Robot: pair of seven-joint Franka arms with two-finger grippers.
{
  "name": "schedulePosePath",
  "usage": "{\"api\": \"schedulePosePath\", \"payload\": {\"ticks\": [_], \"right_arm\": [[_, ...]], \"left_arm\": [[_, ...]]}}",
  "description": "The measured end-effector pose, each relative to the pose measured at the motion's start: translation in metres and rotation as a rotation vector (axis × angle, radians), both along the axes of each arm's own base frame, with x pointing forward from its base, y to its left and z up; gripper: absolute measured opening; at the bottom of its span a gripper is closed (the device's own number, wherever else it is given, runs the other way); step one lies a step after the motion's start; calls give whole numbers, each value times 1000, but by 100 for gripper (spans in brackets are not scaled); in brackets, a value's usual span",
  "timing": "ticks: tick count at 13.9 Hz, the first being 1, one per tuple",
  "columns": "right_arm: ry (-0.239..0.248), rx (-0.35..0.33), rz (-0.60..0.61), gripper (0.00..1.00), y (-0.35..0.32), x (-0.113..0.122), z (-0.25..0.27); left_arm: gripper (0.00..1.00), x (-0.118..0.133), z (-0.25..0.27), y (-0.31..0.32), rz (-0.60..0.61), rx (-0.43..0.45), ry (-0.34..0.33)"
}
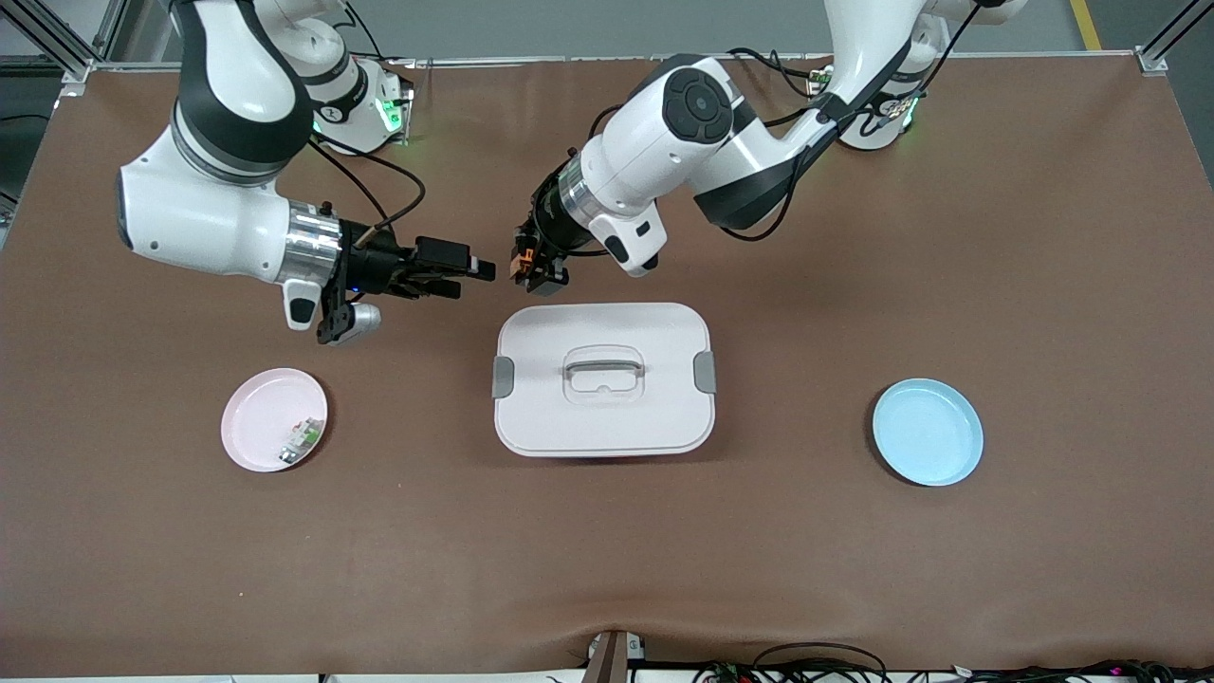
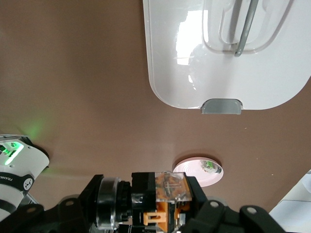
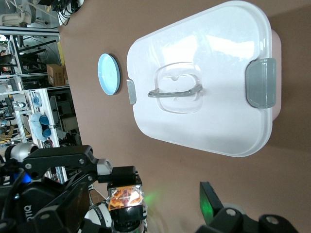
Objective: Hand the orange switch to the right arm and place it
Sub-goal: 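Reach the right gripper toward the switch held by the left gripper, then close the right gripper on the switch while the left gripper opens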
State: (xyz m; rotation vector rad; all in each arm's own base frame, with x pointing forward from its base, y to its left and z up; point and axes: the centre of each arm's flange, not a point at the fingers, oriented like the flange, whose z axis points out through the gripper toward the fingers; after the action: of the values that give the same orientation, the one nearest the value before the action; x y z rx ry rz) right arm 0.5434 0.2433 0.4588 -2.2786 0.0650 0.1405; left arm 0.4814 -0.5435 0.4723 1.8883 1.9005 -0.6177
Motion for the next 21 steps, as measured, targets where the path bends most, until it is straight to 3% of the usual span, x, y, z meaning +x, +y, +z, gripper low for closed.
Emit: {"api": "schedulePosePath", "payload": {"ticks": [6, 15, 21], "right_arm": [[20, -4, 22, 100, 30, -21, -18], [35, -4, 23, 100, 31, -27, -22], [44, 44, 3, 100, 46, -33, -19]], "left_arm": [[73, 0, 1, 0, 1, -1, -1], [73, 0, 1, 0, -1, 0, 0], [73, 0, 1, 0, -4, 5, -8]]}}
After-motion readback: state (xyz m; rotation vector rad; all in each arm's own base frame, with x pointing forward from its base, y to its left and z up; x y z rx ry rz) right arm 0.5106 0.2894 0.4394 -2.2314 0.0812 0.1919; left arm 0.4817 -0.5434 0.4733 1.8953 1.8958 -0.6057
